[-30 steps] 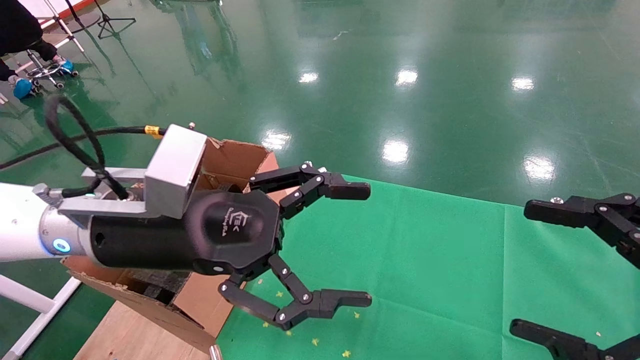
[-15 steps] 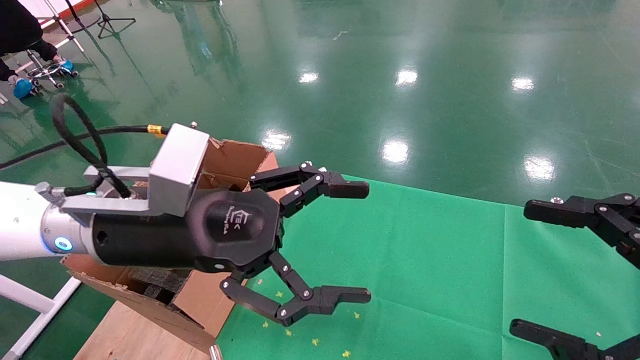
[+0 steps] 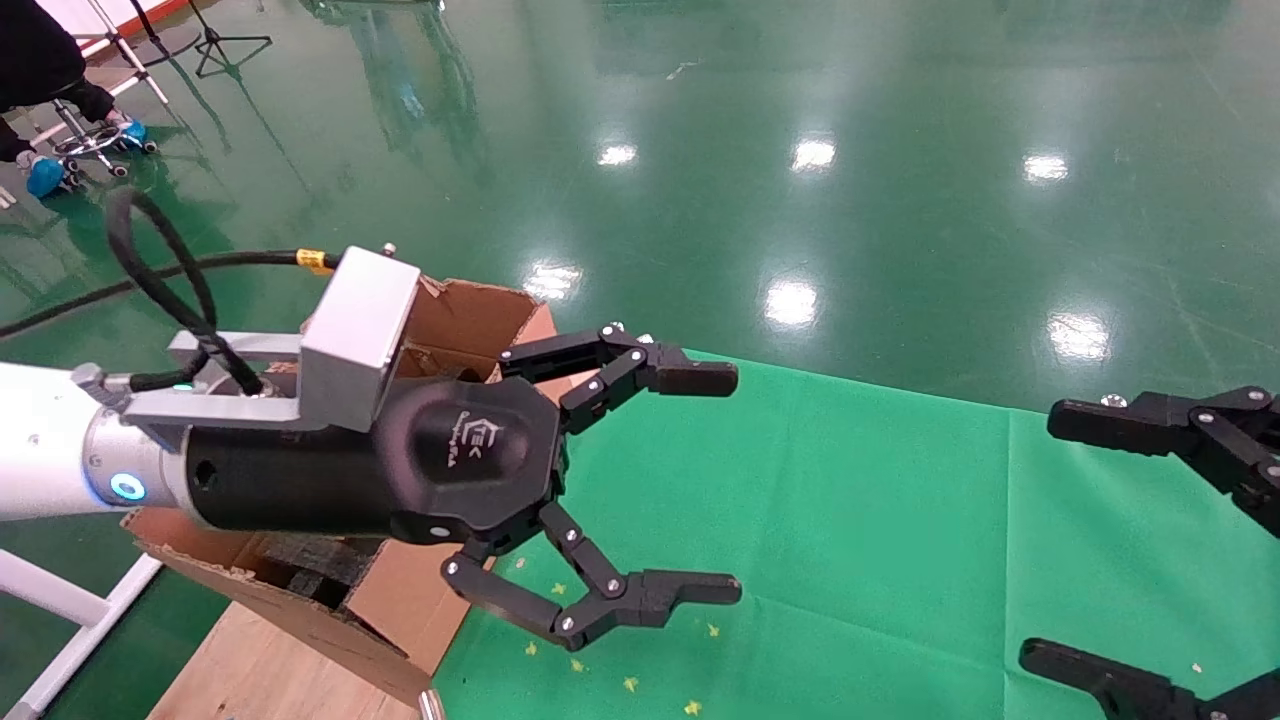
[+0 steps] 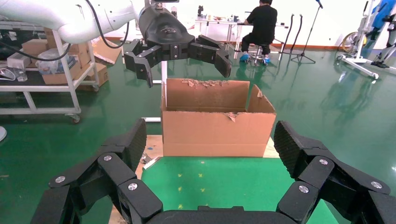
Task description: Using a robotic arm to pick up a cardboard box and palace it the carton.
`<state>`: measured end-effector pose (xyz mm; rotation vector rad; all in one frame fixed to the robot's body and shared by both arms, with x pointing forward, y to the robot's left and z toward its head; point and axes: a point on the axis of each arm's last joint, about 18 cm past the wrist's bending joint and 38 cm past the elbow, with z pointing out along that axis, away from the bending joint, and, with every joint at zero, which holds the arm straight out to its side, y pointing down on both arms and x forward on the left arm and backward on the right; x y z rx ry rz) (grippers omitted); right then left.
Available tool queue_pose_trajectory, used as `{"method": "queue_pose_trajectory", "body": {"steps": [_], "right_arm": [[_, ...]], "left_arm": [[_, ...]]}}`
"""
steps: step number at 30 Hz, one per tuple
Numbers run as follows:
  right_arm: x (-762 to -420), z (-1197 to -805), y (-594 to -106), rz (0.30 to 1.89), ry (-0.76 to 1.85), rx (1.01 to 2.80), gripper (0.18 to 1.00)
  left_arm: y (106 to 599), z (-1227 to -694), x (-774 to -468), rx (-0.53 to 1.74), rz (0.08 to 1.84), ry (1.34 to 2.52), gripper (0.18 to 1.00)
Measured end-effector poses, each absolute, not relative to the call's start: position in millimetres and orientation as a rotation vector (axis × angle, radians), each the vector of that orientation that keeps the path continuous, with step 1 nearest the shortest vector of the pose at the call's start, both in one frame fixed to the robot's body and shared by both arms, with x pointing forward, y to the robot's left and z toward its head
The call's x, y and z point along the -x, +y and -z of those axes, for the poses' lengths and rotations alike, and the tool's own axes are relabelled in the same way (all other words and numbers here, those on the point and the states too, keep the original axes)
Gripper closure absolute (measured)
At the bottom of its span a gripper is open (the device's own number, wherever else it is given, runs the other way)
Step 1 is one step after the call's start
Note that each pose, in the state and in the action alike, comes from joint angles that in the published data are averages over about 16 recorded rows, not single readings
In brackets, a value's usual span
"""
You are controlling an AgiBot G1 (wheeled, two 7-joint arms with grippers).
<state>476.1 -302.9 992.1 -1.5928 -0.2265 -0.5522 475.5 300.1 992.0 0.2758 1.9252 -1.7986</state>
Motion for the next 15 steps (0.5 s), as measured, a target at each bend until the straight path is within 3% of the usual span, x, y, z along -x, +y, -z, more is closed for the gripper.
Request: {"method": "queue_pose_trajectory", "body": {"steps": [15], "right_arm": [[-476.1, -992.1, -302.9, 0.552, -0.227, 1.593, 0.178]], "left_arm": [[300.2, -992.1, -475.8, -0.275, 1.798, 1.925, 0.183]]}}
